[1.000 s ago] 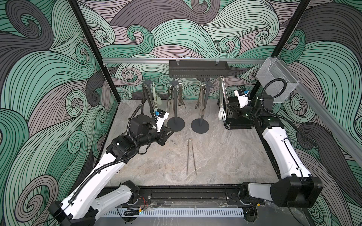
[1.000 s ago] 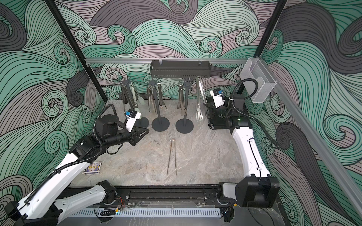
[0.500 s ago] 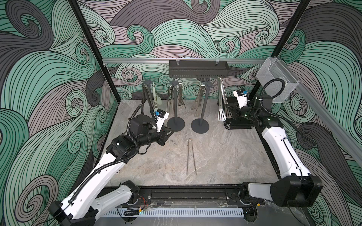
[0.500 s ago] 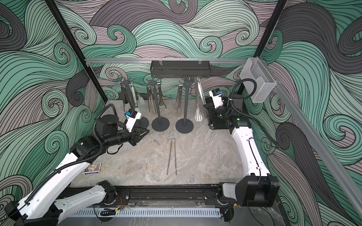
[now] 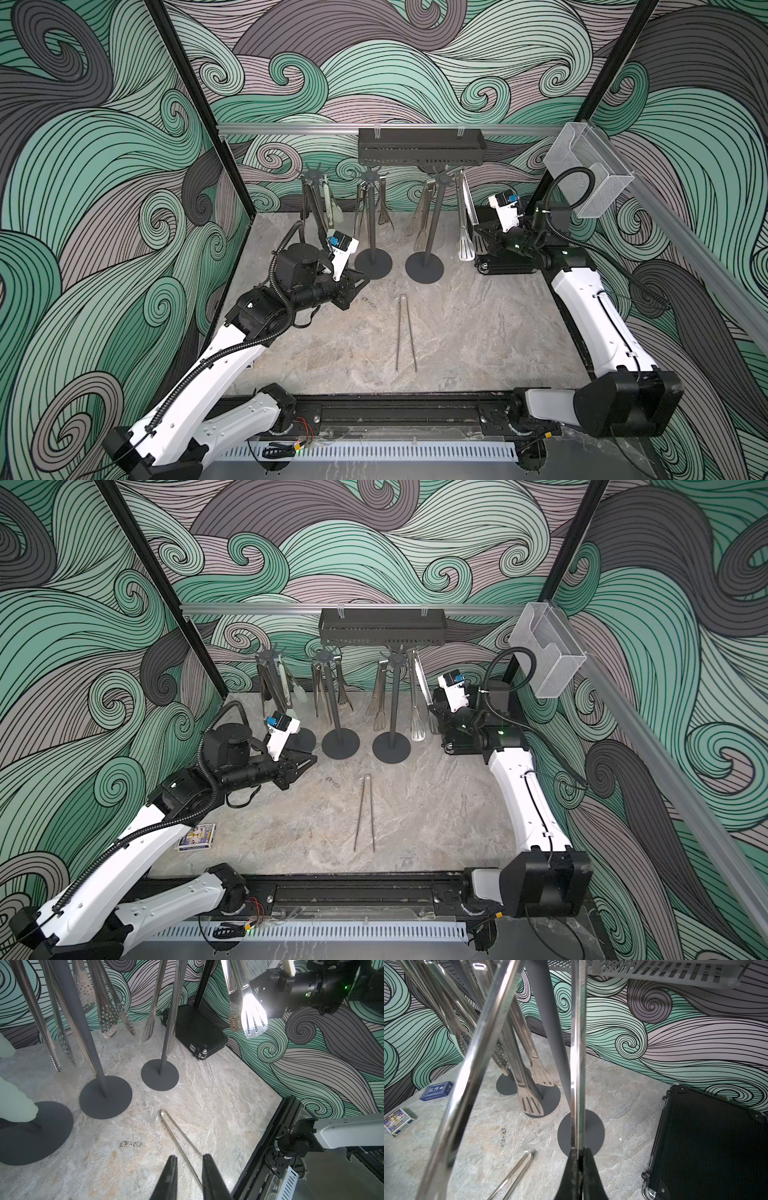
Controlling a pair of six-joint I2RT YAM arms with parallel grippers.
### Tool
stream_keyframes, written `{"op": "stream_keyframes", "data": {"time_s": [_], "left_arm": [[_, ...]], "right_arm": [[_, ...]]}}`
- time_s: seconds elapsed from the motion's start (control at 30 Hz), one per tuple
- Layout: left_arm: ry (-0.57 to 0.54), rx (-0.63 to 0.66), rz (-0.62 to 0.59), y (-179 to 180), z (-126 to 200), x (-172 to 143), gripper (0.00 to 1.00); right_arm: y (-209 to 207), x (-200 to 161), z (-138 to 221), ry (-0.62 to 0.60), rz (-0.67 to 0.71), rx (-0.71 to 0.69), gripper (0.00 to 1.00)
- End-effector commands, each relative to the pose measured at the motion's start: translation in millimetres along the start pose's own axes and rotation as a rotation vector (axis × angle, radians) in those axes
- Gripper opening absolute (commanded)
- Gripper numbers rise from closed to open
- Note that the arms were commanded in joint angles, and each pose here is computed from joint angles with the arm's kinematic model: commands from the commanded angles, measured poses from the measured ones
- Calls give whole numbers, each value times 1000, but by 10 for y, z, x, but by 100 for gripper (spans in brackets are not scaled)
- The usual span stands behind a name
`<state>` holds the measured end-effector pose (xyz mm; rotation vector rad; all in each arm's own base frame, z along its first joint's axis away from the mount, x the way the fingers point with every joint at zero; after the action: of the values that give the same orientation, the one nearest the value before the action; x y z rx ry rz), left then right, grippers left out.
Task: Hang food tongs on kitchen utensil racks
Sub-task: Hang the food tongs on the rack.
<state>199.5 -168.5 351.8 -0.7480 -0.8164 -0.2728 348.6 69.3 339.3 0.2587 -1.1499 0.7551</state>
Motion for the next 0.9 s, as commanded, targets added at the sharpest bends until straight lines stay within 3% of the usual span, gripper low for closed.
{"op": "stream_keyframes", "data": {"time_s": [0.0, 0.87], "left_arm": [[-26, -39, -8, -74, 48, 40, 23], [-26, -49, -7, -84, 88, 9, 23]], "right_arm": [[38, -48, -26, 12, 1, 6, 0], [66, -304, -258, 49, -32, -6, 0]]}}
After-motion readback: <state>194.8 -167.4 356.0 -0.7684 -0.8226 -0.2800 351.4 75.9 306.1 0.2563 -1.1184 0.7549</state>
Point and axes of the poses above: each gripper's point midway between its finger pads, its own z axis back along the fingers, its own y axis along the line the jaws close on, x = y × z, the point moved 6 cm from there along z, back along the fingers, and after that the axes turned 15 degrees about z, right-handed, at the moved point
